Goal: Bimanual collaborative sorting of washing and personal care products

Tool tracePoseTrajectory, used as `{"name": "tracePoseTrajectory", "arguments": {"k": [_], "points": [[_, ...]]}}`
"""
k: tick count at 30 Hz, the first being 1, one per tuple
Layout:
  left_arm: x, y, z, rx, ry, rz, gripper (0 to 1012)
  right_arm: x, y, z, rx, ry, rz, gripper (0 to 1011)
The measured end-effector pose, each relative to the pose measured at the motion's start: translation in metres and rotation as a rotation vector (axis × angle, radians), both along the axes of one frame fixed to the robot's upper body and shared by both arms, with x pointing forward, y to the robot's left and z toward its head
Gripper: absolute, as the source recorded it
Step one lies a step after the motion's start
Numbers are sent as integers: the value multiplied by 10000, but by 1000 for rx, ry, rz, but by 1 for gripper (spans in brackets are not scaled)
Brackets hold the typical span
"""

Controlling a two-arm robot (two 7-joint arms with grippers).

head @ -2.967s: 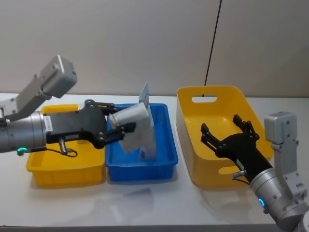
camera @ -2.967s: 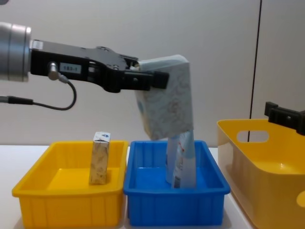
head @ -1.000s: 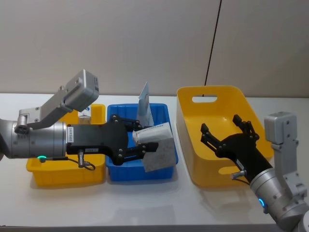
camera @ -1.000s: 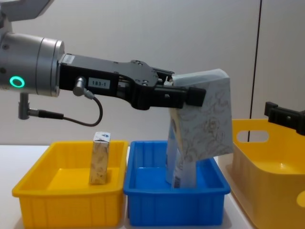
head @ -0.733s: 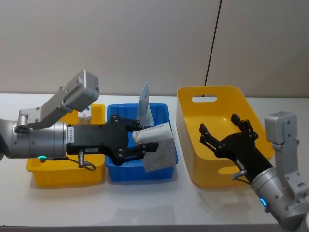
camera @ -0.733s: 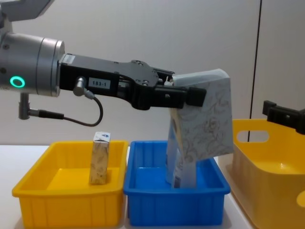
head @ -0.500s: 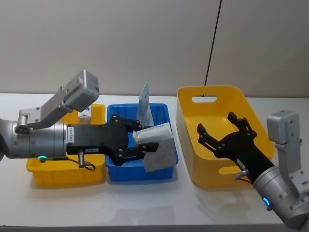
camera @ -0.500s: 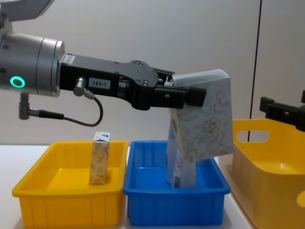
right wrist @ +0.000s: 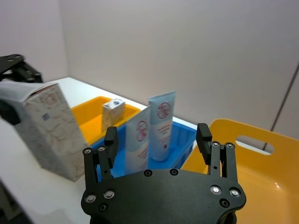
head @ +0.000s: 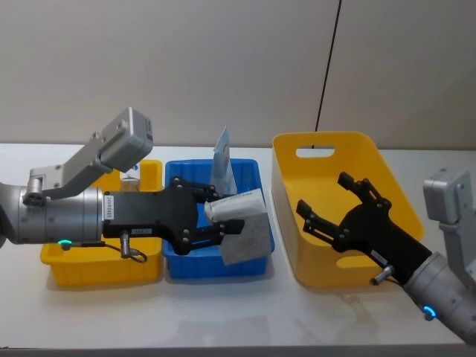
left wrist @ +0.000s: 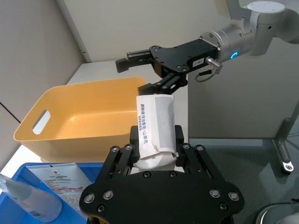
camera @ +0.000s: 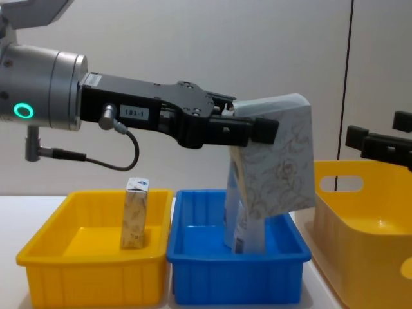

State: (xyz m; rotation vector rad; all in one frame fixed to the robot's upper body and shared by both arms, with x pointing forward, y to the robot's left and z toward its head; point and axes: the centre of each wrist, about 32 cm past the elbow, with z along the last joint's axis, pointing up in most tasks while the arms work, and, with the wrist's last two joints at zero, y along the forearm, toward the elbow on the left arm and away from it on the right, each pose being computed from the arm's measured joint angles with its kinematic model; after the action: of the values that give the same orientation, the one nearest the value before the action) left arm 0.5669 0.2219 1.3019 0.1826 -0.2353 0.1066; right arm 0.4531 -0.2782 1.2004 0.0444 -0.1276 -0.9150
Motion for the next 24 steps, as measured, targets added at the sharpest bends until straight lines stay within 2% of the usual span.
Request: {"name": "tracePoseTrajectory", "arguments": {"k": [13,24], "points": [[0,0,0,0,0,0,360,80,-256,102,-72,-14,206,1002],[0,0,0,0,0,0,360,198,-400,197,-148,-32,384,1002]]}}
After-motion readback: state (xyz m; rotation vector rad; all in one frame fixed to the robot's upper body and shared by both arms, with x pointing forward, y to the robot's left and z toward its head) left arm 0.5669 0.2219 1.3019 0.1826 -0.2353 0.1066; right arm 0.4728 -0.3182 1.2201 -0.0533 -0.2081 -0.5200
